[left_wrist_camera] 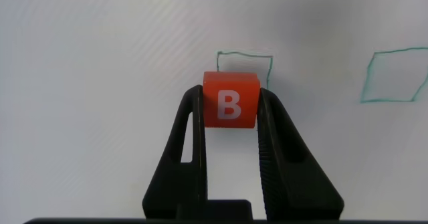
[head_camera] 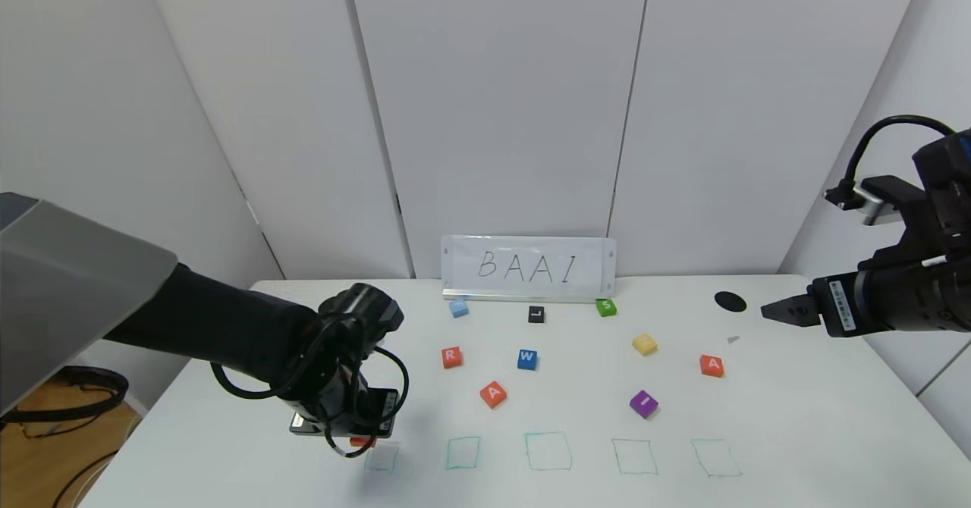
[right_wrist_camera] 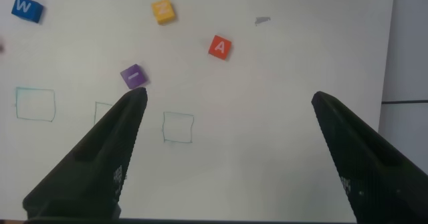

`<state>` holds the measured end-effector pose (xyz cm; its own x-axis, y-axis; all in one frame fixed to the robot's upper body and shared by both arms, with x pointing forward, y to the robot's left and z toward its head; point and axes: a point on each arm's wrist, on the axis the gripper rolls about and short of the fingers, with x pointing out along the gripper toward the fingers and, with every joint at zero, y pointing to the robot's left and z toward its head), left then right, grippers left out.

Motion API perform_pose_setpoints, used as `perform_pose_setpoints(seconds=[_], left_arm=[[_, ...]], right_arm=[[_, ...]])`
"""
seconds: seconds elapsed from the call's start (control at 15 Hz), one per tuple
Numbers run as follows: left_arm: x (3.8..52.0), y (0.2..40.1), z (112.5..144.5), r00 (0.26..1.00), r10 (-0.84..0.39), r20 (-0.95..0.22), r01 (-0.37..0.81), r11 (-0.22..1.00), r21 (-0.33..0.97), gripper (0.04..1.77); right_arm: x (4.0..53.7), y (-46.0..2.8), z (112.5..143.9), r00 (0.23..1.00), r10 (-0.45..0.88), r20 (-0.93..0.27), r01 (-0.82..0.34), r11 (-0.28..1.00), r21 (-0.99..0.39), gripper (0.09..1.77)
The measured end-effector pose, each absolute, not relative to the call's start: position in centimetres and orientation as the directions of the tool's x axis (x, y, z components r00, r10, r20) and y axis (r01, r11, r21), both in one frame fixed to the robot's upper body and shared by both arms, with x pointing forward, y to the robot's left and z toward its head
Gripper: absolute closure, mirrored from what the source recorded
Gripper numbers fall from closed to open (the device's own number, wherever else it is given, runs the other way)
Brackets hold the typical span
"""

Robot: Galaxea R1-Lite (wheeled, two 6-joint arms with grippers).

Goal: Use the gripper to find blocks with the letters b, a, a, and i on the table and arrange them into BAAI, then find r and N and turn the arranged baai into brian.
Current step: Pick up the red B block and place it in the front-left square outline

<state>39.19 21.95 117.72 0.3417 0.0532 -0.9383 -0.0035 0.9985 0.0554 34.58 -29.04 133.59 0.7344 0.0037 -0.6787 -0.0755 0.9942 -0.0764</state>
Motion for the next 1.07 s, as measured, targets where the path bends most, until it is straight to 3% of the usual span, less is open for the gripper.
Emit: perform_pose_setpoints(seconds=[0.53, 0.8, 1.07], left_arm=[[37.1, 21.1, 116.7, 0.301, 0.003, -0.954, 0.001, 1.000, 0.003, 1.31], [37.9, 20.9, 116.1, 0.365, -0.019, -0.931, -0.005, 1.000, -0.022, 1.31], [38.1, 21.0, 115.1, 0.349, -0.006, -0.937, -0.012, 1.000, -0.011, 1.31]], right_arm=[[34.5, -29.0, 133.6, 0.734, 0.005, -0.679, -0.077, 0.994, -0.076, 0.09], [34.5, -29.0, 133.6, 0.734, 0.005, -0.679, -0.078, 0.994, -0.076, 0.09], [34.5, -29.0, 133.6, 0.734, 0.005, -0.679, -0.078, 0.994, -0.077, 0.09]])
